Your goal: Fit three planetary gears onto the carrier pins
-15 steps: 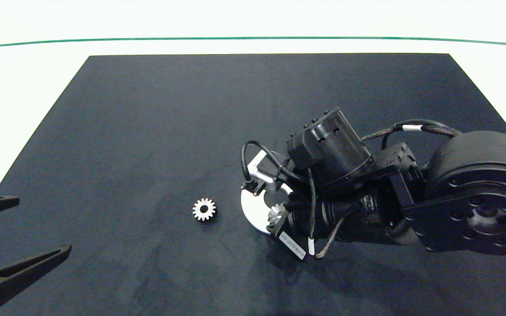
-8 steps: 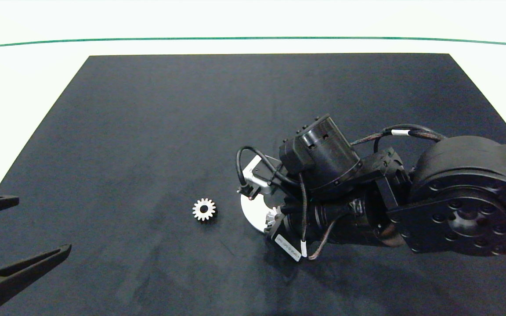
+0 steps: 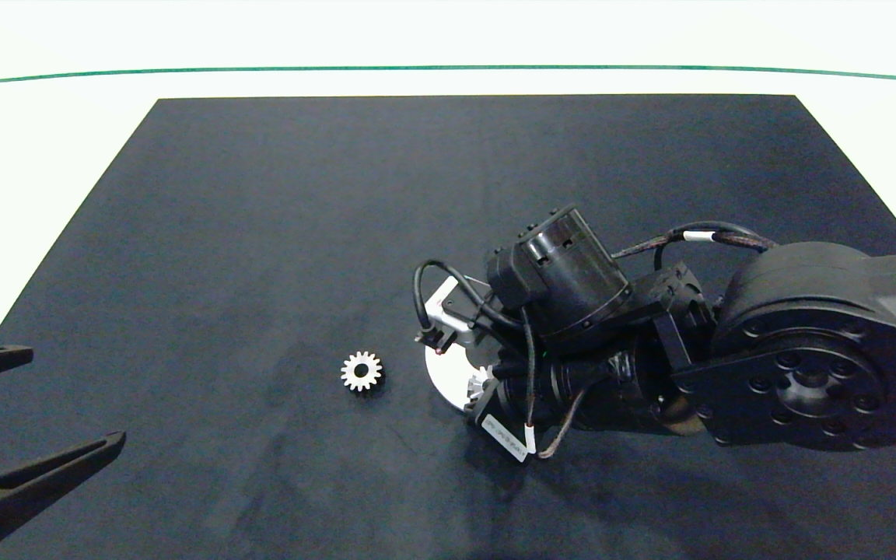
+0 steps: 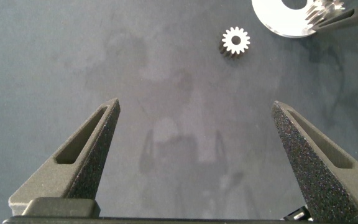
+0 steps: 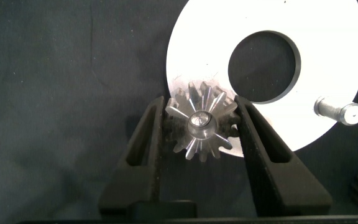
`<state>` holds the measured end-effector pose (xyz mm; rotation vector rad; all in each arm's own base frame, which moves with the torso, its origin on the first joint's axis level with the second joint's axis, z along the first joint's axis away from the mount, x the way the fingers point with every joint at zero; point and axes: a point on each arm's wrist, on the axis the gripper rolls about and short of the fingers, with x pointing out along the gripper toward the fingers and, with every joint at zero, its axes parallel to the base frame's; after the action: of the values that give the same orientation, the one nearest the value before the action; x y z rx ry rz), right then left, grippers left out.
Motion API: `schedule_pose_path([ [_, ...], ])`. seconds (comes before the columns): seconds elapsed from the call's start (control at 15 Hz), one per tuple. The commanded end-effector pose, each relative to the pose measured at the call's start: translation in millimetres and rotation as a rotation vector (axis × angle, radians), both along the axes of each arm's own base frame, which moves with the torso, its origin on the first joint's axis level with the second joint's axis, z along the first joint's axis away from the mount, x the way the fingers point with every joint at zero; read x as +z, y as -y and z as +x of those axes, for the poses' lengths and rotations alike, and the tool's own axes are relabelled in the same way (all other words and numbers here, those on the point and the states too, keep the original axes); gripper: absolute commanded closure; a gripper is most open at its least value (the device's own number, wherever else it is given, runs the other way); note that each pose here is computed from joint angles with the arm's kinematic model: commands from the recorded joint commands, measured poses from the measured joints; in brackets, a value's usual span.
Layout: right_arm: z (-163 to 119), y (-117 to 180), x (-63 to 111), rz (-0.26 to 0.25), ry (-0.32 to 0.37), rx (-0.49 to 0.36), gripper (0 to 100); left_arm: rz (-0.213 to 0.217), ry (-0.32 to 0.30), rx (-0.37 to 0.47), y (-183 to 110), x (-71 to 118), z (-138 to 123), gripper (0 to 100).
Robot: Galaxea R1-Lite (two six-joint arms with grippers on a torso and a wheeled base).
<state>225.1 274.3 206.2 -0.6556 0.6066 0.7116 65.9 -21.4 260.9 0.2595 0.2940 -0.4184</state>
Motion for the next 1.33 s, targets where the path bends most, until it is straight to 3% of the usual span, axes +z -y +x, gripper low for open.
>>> schedule_pose_path([
  [0.07, 0, 0, 0.4, -0.002, 0.001, 0.0, 0, 0.001, -0.003, -0.001, 0, -0.3, 0, 0],
  [0.27, -3, 2, 4.7, 0.008, 0.006, 0.001, 0, 0.002, -0.002, -0.002, 0, -0.3, 0, 0],
  [0.53, -22, 52, 61.1, 0.106, 0.089, -0.06, 0, -0.001, 0.01, 0.001, 0, 1.9, -1, 0],
  [0.6, -33, 86, 78.8, 0.124, 0.1, -0.127, 0, -0.002, 0.014, 0.001, -1, 2.5, -2, 0],
  [0.67, -41, 105, 84.5, 0.135, 0.11, -0.167, 0, -0.002, 0.013, 0.001, -1, 2.4, -2, 0],
  [0.73, -56, 141, 84.6, 0.145, 0.128, -0.24, 0, -0.001, 0.011, 0.0, 0, 2.3, -1, 0],
  [0.87, -64, 173, 71.1, 0.15, 0.131, -0.333, 0, 0.0, 0.007, -0.005, 0, 1.3, -1, 0],
  [1.0, -50, 181, 56.1, 0.188, 0.161, -0.386, 0, 0.002, -0.001, -0.008, 0, -0.5, -1, 0],
  [1.2, -13, 176, 31.2, 0.201, 0.188, -0.438, 0, 0.003, -0.004, -0.008, 0, -1.0, 0, 0],
  [1.33, 2, 172, 23.2, 0.212, 0.149, -0.41, 0, 0.003, -0.007, -0.009, 1, -1.5, 0, 0],
])
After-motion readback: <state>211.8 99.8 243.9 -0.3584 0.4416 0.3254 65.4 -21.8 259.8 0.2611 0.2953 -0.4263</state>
